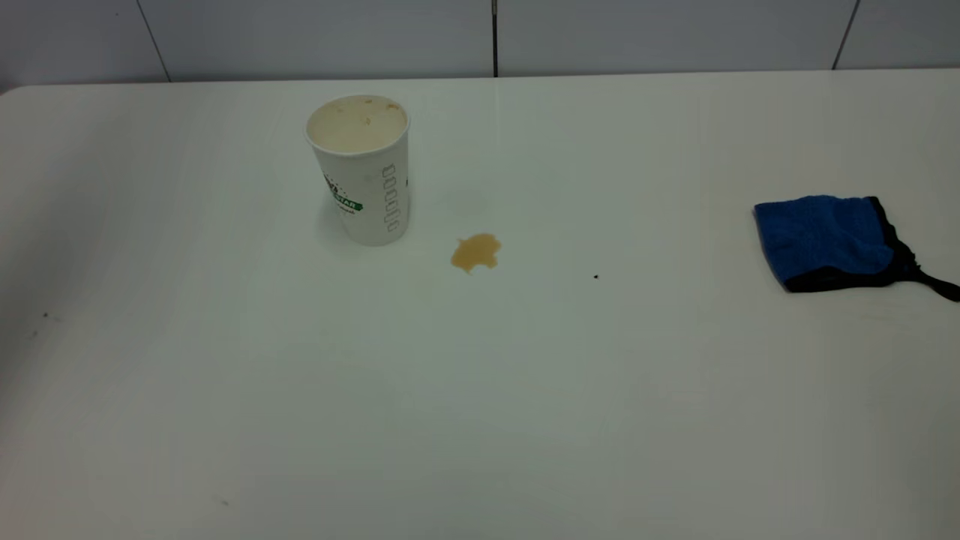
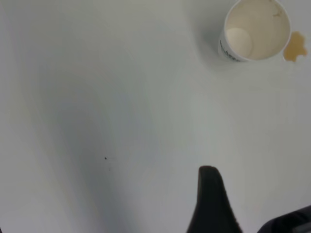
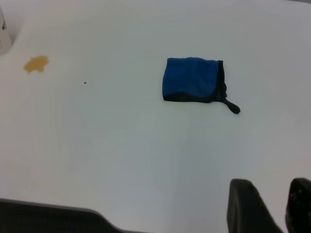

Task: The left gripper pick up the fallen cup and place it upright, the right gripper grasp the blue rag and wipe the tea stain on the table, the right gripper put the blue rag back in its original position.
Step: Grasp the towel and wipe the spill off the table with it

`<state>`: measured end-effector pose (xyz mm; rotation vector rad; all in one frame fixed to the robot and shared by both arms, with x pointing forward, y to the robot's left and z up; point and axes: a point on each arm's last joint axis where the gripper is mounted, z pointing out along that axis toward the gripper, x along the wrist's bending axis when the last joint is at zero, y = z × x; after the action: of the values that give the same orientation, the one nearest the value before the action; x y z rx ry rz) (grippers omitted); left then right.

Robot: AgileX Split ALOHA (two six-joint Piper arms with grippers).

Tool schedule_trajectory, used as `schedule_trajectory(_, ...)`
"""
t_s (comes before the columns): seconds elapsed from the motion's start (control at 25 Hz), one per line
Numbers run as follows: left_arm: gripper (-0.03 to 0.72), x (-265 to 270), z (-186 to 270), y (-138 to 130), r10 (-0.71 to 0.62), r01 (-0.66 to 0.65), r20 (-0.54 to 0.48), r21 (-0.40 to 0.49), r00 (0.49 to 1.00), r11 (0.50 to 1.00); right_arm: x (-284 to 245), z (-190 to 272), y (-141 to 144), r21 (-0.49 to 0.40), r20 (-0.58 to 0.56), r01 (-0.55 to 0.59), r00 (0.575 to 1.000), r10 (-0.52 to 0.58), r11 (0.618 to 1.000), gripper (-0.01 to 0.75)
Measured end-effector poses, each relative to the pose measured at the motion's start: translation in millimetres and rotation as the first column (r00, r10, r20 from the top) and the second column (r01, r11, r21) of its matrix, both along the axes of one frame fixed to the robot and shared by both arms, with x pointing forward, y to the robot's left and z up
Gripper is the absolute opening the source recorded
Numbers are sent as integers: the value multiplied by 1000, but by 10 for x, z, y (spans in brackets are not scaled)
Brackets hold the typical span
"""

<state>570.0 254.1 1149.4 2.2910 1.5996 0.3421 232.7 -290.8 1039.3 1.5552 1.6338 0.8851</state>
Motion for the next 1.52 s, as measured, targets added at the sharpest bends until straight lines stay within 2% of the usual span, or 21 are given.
schedule_trajectory(0.2, 533, -482, -235, 60, 65, -66, -109, -5, 992, 998, 0, 0, 0, 0, 0, 0, 1000, 0, 1000, 238)
schedule_trajectory(0.44, 534, -1215, -889, 149, 82, -73, -332, 38, 940, 997, 0, 0, 0, 0, 0, 0, 1000, 0, 1000, 238)
schedule_trajectory(0.6, 535, -1714, -1147, 224, 94, -82, -377, 48, 921, 996, 0, 0, 0, 0, 0, 0, 1000, 0, 1000, 238)
schedule_trajectory(0.8, 535, -2315, -1238, 348, 163, -165, -169, 1, 972, 986, 0, 0, 0, 0, 0, 0, 1000, 0, 1000, 238)
schedule_trajectory(0.96, 535, -2668, -1167, 398, 215, -213, 28, -47, 976, 976, 0, 0, 0, 0, 0, 0, 1000, 0, 1000, 238)
schedule_trajectory(1.2, 535, -3040, -1082, 408, 234, -216, 251, -98, 939, 972, 0, 0, 0, 0, 0, 0, 1000, 0, 1000, 238)
schedule_trajectory(1.32, 535, -3226, -1131, 406, 236, -211, 314, -112, 920, 971, 0, 0, 0, 0, 0, 0, 1000, 0, 1000, 238)
schedule_trajectory(1.52, 535, -3440, -1152, 410, 261, -226, 441, -132, 858, 965, 0, 0, 0, 1, 0, 1, 1000, -1, 1000, 238)
